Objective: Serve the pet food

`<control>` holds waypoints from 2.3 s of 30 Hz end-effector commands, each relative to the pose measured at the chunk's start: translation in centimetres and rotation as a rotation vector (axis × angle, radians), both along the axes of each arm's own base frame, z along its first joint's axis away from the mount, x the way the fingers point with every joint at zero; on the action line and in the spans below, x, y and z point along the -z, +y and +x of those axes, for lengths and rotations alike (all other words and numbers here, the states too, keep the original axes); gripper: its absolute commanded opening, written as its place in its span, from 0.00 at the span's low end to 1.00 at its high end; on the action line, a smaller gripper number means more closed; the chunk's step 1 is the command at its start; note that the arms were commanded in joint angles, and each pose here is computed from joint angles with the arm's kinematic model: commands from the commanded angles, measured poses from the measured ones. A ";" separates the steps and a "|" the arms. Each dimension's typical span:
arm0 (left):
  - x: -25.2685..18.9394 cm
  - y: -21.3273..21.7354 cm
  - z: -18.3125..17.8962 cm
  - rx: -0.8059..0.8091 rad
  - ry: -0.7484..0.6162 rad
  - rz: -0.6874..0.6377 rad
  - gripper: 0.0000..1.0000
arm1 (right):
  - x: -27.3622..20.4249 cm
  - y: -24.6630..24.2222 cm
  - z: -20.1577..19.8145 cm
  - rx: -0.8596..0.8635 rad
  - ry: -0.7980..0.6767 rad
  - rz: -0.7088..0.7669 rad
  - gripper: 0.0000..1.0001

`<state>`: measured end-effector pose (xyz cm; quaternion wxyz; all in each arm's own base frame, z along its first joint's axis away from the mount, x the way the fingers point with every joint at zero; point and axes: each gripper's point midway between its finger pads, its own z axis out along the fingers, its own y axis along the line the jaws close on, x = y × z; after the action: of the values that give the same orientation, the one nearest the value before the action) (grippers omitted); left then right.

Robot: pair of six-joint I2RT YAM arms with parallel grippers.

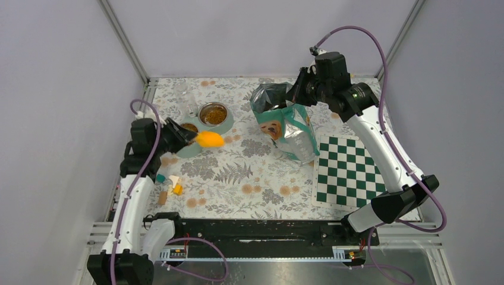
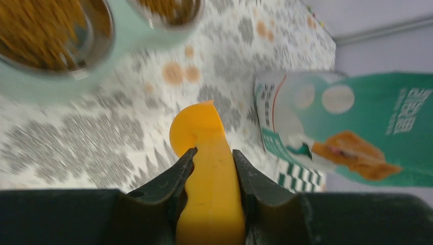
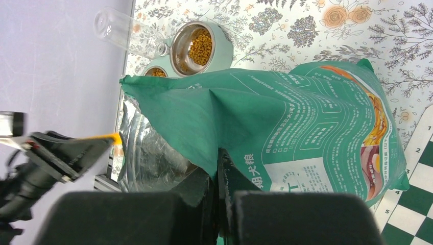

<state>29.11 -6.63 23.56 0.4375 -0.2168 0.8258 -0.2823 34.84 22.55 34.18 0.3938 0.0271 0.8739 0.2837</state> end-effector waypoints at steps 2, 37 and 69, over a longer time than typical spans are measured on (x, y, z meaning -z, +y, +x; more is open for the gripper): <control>2.6 -4.8 -3.0 0.168 0.060 -0.293 0.00 | -5.6 0.3 -1.2 -0.055 -0.129 0.093 0.00; -0.8 -1.7 -3.2 0.086 0.074 0.015 0.89 | -4.1 1.6 -2.8 -0.206 -0.111 0.077 0.00; -9.1 -20.2 4.0 0.593 -0.301 0.331 0.44 | -6.1 6.0 -5.7 -0.480 -0.184 0.020 0.00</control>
<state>31.32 -26.94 31.41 0.4619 0.1466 0.8155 -0.3164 29.68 26.46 33.65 0.3282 -0.1761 0.8758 0.3069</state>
